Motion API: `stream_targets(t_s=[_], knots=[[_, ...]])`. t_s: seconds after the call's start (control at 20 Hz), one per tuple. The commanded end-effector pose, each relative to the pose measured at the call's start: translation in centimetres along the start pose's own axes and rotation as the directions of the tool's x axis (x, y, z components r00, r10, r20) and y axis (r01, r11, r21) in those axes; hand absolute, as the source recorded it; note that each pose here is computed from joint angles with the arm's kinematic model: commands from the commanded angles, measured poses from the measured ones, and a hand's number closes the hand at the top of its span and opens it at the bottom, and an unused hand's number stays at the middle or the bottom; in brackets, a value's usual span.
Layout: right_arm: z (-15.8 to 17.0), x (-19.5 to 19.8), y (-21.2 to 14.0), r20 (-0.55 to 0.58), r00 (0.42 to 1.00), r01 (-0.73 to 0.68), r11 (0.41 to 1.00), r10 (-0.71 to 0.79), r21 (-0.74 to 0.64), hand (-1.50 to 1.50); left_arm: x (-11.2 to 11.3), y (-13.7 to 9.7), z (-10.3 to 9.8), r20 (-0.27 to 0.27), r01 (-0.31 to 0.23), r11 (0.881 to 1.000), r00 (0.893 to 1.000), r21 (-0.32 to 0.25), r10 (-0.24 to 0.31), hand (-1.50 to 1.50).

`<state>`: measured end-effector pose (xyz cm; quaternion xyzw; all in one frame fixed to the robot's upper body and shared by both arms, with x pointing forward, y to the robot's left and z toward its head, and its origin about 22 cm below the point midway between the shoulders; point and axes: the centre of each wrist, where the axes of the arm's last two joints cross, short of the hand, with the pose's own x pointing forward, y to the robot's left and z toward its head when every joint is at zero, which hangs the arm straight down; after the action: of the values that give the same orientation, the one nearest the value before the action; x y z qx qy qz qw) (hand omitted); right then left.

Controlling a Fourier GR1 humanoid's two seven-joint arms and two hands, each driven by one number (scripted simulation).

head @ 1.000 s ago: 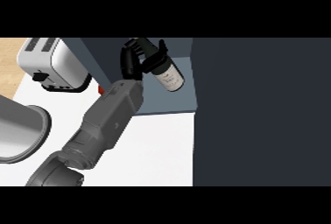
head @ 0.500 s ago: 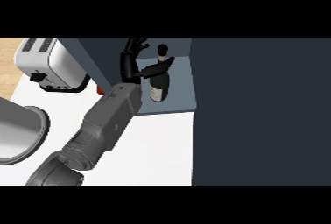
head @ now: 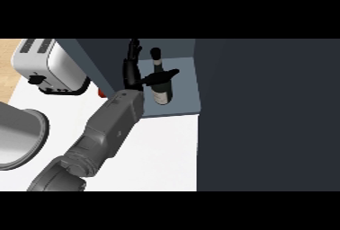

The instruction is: Pick up the wine, place it into the cabinet and close the cabinet

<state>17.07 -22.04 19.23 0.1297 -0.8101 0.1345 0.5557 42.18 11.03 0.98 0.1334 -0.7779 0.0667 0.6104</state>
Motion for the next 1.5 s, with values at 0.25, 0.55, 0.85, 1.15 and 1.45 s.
stream_targets(t_s=[0.25, 0.55, 0.85, 1.15, 1.45], knots=[[0.8, 0.8, -0.2, 0.024, 1.0, 0.011, 1.0, -0.012, 0.023, -1.5, -2.1, 1.6, 1.1, 0.038, -0.026, 0.999, 0.999, 0.041, 0.024, -1.5], [1.2, 1.6, 0.4, 0.024, 1.0, 0.003, 1.0, -0.004, 0.03, -1.5, -1.4, 2.4, 0.0, 0.048, -0.042, 0.999, 0.998, -0.006, 0.042, -1.5], [1.3, 0.8, 0.2, -0.004, 1.0, 0.005, 1.0, -0.005, 0.023, -1.5, -2.1, 1.9, 1.0, 0.074, -0.068, 0.995, 0.995, -0.067, 0.072, -1.5], [1.2, 1.1, 0.6, 0.014, 1.0, 0.008, 1.0, -0.008, 0.017, -1.5, -2.4, 1.5, 1.6, 0.049, -0.114, 0.989, 0.992, -0.092, 0.118, -1.5], [1.0, 1.1, 1.3, -0.003, 1.0, 0.024, 0.999, -0.024, 0.032, -1.5, -2.5, 1.6, 1.7, 0.027, -0.2, 0.977, 0.979, -0.08, 0.203, -1.5]])
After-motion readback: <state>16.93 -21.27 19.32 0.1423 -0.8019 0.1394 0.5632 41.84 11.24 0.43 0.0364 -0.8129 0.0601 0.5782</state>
